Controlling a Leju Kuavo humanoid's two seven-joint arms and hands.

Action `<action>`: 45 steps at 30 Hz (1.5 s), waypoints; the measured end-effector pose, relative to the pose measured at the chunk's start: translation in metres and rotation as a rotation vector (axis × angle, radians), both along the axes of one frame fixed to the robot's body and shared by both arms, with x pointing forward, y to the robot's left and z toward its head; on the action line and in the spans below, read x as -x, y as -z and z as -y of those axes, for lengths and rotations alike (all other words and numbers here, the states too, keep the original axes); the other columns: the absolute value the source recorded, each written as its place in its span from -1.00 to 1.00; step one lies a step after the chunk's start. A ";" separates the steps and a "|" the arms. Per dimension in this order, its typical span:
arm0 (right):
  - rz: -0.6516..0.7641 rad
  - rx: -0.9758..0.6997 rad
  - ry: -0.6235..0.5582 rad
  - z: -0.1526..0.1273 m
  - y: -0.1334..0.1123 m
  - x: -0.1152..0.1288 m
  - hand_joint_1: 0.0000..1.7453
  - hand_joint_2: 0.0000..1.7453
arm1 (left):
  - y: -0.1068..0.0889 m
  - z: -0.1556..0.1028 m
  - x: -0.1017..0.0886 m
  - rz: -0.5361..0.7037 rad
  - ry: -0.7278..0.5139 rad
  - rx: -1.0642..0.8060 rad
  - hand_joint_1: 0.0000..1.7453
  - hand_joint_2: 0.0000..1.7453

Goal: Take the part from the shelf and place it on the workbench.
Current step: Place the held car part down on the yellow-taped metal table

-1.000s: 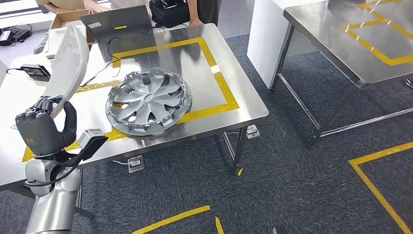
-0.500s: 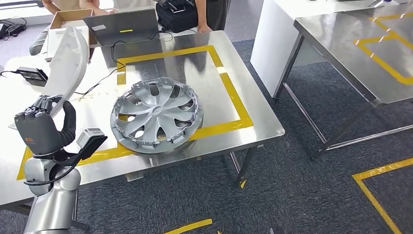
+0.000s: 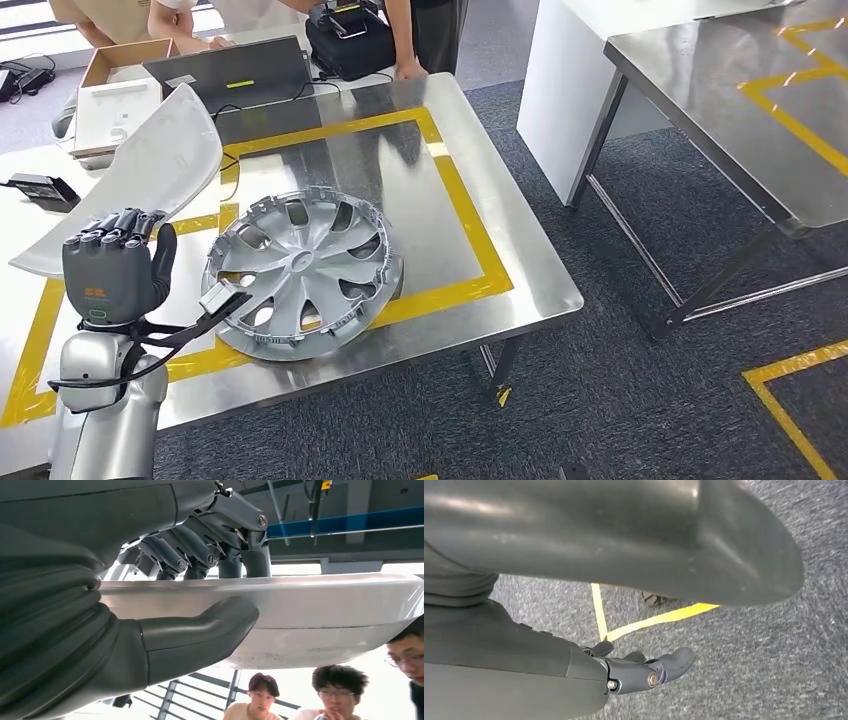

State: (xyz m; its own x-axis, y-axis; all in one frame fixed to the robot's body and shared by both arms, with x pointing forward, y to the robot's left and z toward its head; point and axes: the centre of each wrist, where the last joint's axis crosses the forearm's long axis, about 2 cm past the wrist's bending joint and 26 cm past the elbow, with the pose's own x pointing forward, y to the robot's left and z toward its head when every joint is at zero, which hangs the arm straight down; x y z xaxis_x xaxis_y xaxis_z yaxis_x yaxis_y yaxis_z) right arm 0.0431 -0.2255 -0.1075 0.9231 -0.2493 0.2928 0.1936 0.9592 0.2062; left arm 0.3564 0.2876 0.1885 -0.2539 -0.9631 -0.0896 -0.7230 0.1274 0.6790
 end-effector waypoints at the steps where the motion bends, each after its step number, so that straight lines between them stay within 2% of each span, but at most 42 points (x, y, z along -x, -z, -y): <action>1: -0.003 0.000 0.004 0.000 0.000 0.000 -1.00 -1.00 | 0.000 0.000 0.000 -0.005 -0.023 -0.005 1.00 1.00; 5: -0.011 0.004 0.010 0.000 0.000 0.000 -1.00 -1.00 | 0.002 -0.005 0.000 -0.023 -0.117 0.034 1.00 1.00; 9: -0.013 0.008 0.013 0.000 0.000 0.000 -1.00 -1.00 | 0.010 -0.013 0.004 -0.050 -0.161 0.058 1.00 1.00; 15: -0.010 0.010 0.011 0.000 0.000 0.000 -1.00 -1.00 | 0.030 -0.022 0.018 -0.111 -0.239 0.102 1.00 1.00; 24: 0.004 0.008 -0.008 0.000 0.000 0.001 -1.00 -1.00 | 0.062 -0.053 0.039 -0.201 -0.265 0.082 1.00 1.00; 28: 0.005 0.006 -0.012 0.000 0.000 0.000 -1.00 -1.00 | 0.071 -0.060 0.046 -0.230 -0.291 0.091 -1.00 1.00; 30: 0.004 0.006 -0.012 0.000 0.000 0.000 -1.00 -1.00 | 0.075 -0.063 0.049 -0.240 -0.296 0.095 -1.00 1.00; 34: 0.002 0.006 -0.012 0.000 0.000 0.000 -1.00 -1.00 | 0.079 -0.066 0.051 -0.251 -0.295 0.108 -1.00 -1.00; 45: 0.002 0.005 -0.019 0.000 0.000 0.000 -1.00 -1.00 | 0.084 -0.071 0.055 -0.236 -0.254 0.147 -1.00 -1.00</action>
